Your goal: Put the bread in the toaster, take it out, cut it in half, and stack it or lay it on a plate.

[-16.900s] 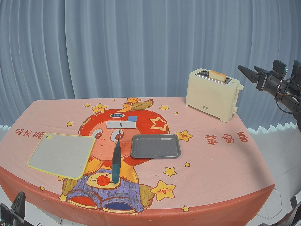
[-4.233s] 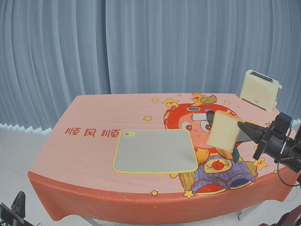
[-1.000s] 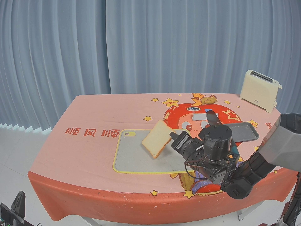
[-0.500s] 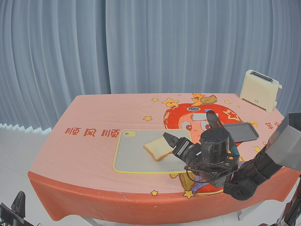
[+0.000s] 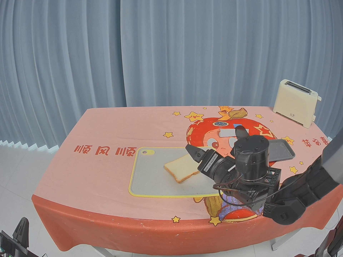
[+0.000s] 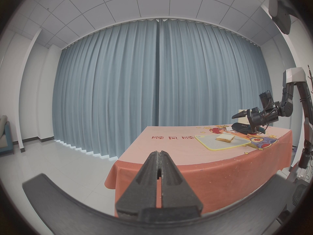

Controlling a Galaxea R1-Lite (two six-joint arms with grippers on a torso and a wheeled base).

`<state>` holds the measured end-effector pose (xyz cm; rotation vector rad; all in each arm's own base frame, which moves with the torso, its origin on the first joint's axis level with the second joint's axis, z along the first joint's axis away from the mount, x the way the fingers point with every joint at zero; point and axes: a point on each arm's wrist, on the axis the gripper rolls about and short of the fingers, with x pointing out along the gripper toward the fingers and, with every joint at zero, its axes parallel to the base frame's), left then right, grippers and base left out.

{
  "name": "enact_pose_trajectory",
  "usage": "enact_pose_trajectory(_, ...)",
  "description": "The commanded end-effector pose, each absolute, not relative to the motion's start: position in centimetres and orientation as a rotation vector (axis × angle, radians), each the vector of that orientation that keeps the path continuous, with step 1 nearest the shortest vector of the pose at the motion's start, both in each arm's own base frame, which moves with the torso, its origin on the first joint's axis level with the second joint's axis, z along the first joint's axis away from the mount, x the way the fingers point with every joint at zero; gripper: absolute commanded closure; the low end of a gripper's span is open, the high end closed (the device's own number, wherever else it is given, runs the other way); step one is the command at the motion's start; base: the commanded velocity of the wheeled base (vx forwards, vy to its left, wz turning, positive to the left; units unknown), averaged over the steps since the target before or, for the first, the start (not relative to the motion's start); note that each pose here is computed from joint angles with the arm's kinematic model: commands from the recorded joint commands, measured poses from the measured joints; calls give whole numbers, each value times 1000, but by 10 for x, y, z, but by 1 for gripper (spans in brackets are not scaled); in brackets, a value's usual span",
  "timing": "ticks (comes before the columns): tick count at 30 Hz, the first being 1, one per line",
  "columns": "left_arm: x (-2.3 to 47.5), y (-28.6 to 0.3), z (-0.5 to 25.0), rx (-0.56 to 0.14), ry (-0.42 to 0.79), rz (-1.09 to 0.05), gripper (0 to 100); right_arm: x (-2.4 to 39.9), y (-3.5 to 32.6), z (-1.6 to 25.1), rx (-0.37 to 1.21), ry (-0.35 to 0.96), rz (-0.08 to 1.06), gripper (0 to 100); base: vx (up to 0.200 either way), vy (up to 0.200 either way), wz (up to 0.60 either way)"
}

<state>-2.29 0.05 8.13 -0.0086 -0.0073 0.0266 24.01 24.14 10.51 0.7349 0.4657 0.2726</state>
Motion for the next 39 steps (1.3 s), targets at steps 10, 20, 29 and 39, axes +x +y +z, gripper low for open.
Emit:
enact_pose_trajectory(10,-22,0,76,-9,4,28,100,210,216,162,724,350,370,0,0,0,0)
enact_pose_trajectory(20,-22,0,76,-11,6,26,100,206,194,182,648,256,378,0,0,0,0)
enact_pose_trajectory(29,-22,0,76,-11,6,26,100,197,162,208,485,122,399,0,0,0,0)
enact_pose_trajectory(39,-22,0,76,-11,6,26,100,204,126,226,329,34,471,0,0,0,0)
